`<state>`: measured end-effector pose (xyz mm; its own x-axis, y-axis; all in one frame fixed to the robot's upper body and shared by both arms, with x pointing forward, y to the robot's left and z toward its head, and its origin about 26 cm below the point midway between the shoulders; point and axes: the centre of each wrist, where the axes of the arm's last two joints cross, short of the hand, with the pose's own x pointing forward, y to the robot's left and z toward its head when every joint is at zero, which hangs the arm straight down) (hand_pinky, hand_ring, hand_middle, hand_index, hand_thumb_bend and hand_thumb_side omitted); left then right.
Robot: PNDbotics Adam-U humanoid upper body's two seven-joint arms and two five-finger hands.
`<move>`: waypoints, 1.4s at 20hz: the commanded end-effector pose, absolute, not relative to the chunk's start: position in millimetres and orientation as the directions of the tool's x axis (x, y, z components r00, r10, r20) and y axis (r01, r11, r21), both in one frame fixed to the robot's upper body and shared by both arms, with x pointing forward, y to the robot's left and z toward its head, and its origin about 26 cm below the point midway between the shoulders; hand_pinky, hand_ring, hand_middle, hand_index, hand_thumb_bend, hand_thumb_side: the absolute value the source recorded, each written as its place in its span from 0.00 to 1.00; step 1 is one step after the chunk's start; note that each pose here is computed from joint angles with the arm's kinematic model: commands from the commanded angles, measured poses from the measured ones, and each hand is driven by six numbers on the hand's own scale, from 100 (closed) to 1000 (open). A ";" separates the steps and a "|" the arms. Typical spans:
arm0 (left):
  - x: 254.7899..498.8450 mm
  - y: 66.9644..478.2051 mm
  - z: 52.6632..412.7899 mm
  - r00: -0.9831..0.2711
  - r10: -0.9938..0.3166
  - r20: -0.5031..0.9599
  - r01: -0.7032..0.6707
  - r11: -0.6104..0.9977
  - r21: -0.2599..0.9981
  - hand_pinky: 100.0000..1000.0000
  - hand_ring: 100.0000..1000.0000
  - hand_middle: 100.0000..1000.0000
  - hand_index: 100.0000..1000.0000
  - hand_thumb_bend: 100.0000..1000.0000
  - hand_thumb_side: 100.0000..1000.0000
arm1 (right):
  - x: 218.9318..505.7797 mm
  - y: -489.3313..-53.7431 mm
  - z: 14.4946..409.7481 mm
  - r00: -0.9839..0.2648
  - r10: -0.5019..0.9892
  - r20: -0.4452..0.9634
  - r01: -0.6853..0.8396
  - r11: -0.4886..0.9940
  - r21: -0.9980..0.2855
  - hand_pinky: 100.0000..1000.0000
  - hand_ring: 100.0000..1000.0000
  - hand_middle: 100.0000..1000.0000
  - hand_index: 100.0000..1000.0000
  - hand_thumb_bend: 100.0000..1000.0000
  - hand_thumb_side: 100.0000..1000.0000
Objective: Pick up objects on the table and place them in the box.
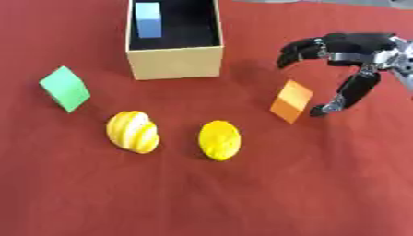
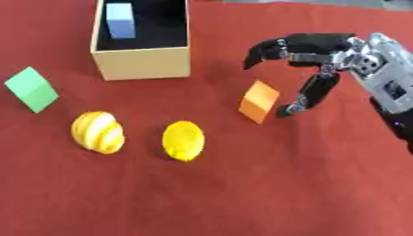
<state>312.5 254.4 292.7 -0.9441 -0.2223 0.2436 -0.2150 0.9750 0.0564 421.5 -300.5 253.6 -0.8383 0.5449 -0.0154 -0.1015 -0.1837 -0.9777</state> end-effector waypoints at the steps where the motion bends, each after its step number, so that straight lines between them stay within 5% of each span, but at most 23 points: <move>1: 308.6 252.1 300.9 -0.954 -0.209 0.215 -0.201 0.978 0.061 0.72 0.73 0.73 0.85 0.18 0.67 | 422.1 -304.5 260.8 -0.935 0.328 -0.133 -0.054 -0.503 -0.863 0.93 1.00 0.87 0.89 0.51 0.06; 11: 308.7 250.5 301.1 -0.955 -0.201 0.216 -0.192 0.979 0.064 0.72 0.73 0.73 0.85 0.18 0.67 | 433.1 -301.0 241.9 -0.935 0.346 -0.081 -0.119 -0.519 -0.846 0.93 1.00 0.82 0.86 0.36 0.09; 18: 308.8 250.1 300.8 -0.955 -0.199 0.218 -0.189 0.980 0.069 0.72 0.73 0.73 0.85 0.18 0.67 | 433.0 -302.0 241.3 -0.934 0.350 -0.075 -0.120 -0.502 -0.856 0.91 0.99 0.66 0.75 0.14 0.05; 28: 308.7 251.3 300.2 -0.954 -0.202 0.221 -0.191 0.979 0.070 0.72 0.73 0.73 0.85 0.18 0.67 | 415.9 -302.3 272.2 -0.940 0.330 -0.091 -0.051 -0.399 -0.916 0.83 0.86 0.46 0.60 0.00 0.00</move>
<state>312.7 251.0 293.1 -0.9467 -0.2044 0.2489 -0.1936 0.9788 0.0674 422.6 -294.0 250.4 -0.8488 0.5260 0.0528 -0.1400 -0.1274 -0.9819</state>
